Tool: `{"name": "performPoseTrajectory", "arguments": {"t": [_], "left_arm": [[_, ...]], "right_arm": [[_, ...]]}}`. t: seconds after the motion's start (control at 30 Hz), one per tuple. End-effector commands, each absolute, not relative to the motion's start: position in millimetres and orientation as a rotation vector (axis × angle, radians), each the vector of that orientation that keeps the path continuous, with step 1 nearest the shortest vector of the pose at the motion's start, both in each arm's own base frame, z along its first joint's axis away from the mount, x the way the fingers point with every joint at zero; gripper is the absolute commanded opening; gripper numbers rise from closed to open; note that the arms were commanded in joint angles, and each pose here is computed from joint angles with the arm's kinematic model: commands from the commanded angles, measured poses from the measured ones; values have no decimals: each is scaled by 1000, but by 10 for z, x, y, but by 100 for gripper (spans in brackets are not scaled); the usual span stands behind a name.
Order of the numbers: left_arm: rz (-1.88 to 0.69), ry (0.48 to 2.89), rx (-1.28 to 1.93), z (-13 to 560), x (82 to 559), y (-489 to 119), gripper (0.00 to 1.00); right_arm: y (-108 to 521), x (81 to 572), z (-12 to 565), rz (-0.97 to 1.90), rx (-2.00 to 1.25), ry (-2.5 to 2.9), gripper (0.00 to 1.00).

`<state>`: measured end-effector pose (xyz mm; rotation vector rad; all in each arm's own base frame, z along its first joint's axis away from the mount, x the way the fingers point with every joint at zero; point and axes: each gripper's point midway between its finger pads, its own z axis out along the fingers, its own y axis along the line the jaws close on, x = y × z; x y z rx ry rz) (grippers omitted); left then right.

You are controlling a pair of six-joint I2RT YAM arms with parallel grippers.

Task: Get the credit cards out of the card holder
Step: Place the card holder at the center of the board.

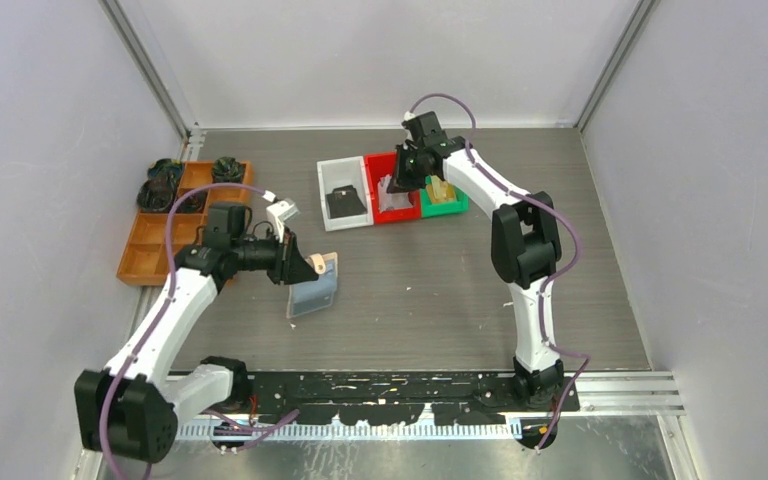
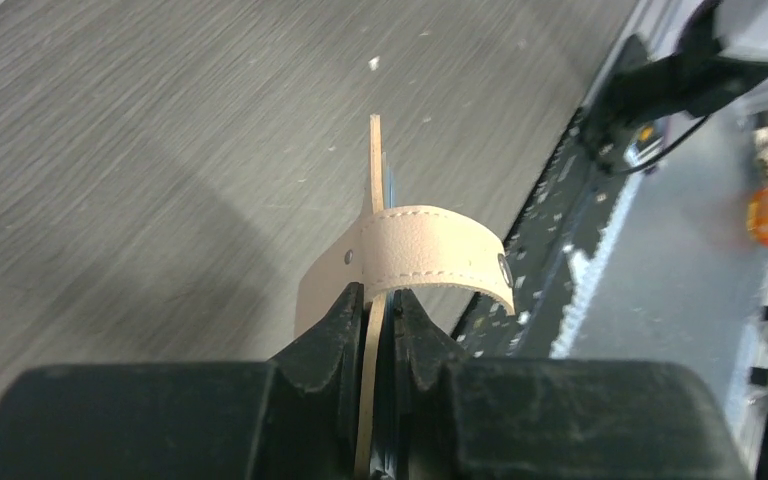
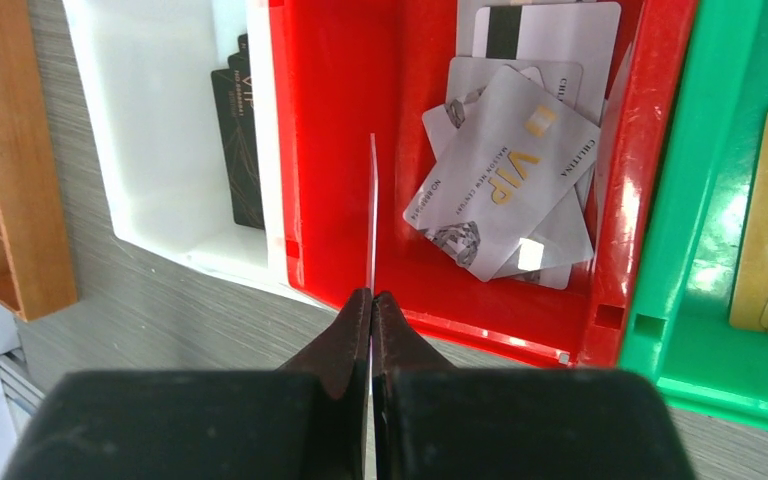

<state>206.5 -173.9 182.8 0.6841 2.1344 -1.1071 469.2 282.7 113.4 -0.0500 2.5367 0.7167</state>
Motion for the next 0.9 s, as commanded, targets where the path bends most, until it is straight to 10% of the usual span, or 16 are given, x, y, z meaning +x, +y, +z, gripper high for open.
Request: {"name": "performPoseTrajectory", "arguments": {"t": [0.0, 0.47, 0.67, 0.87], "left_arm": [[-952, 2139, 855, 1578, 2284, -1636, 0], [-642, 2049, 1101, 1024, 2928, -1461, 0], [-326, 1958, 1145, 935, 3321, -1224, 0], [-309, 1918, 1316, 799, 3159, -1199, 0]], "right_arm": [[2808, 4769, 1237, 679, -98, 2498, 3], [2798, 4969, 1204, 619, -129, 2451, 9], [2748, 5028, 1301, 575, -108, 2428, 54], [2797, 4936, 1868, 656, -74, 2307, 61]]}}
